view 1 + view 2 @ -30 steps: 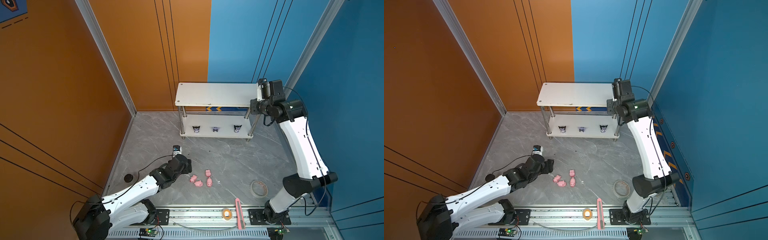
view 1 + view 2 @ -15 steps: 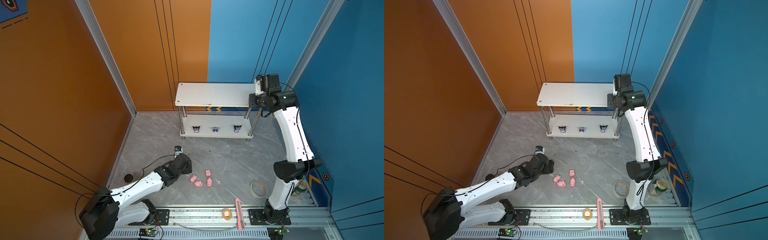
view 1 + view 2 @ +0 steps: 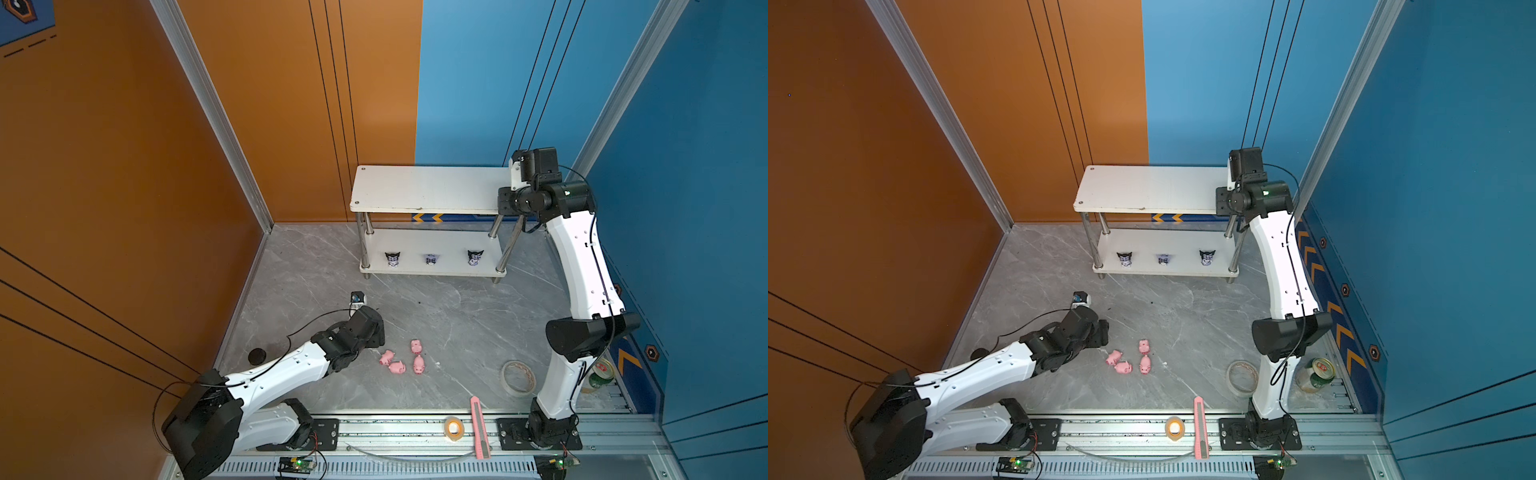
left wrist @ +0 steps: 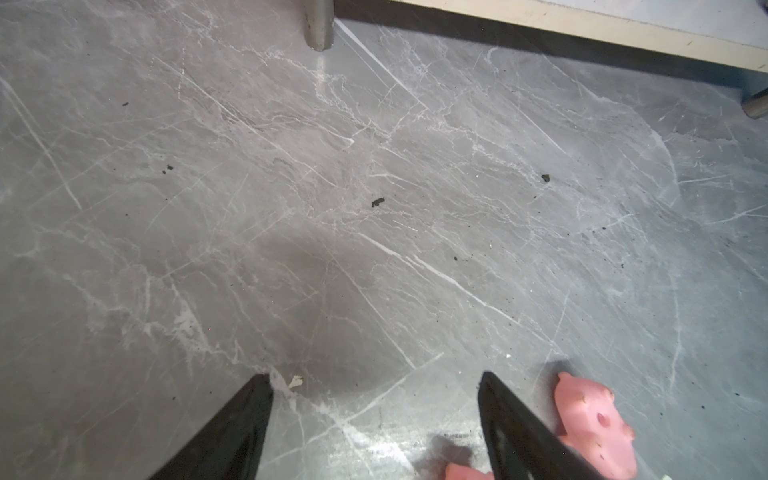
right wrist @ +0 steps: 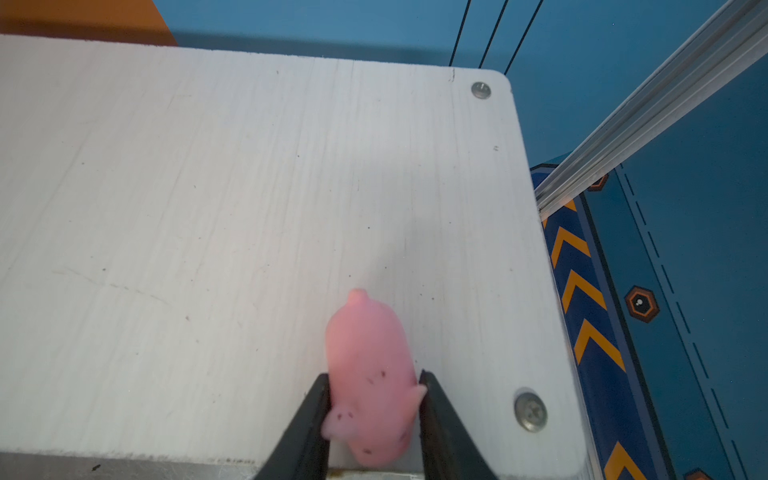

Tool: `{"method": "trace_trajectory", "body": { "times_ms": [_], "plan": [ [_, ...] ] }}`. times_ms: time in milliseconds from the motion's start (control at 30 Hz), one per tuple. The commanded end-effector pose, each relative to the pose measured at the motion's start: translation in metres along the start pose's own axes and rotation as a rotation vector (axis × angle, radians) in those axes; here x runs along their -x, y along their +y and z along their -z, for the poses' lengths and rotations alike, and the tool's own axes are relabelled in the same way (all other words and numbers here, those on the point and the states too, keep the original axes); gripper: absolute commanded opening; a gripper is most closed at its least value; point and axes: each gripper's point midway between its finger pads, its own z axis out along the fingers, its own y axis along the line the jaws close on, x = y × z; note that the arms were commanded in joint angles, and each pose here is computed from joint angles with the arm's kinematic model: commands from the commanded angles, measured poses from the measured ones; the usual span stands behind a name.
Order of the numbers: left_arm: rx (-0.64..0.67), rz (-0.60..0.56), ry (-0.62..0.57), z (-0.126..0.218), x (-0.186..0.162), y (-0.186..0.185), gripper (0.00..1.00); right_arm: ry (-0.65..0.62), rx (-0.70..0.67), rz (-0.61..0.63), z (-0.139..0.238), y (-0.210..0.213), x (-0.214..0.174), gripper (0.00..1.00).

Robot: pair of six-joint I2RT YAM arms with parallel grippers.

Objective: Place and organize the plastic toys onto the shelf
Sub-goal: 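Lower the pink pig onto the top shelf near its far corner, then open the right gripper and withdraw it back over the pigs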

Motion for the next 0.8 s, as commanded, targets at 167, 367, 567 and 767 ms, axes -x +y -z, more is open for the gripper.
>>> {"method": "trace_trajectory", "body": {
  "times_ms": [167,367,567,767],
  "plan": [
    [-0.004,0.018,-0.005,0.001,0.007,-0.003,0.79,0.031,0.039,-0.029,-0.009,0.006,-0.006,0.43],
    [-0.005,0.022,-0.011,0.004,0.008,-0.002,0.79,0.001,0.069,-0.057,0.004,0.009,0.001,0.53],
    [-0.011,0.028,-0.024,0.009,0.009,0.0,0.79,-0.01,0.125,-0.088,0.017,0.018,0.001,0.57],
    [-0.014,0.036,-0.036,0.016,0.007,0.004,0.79,-0.02,0.137,-0.1,0.024,0.021,0.0,0.61]
  ]
}}
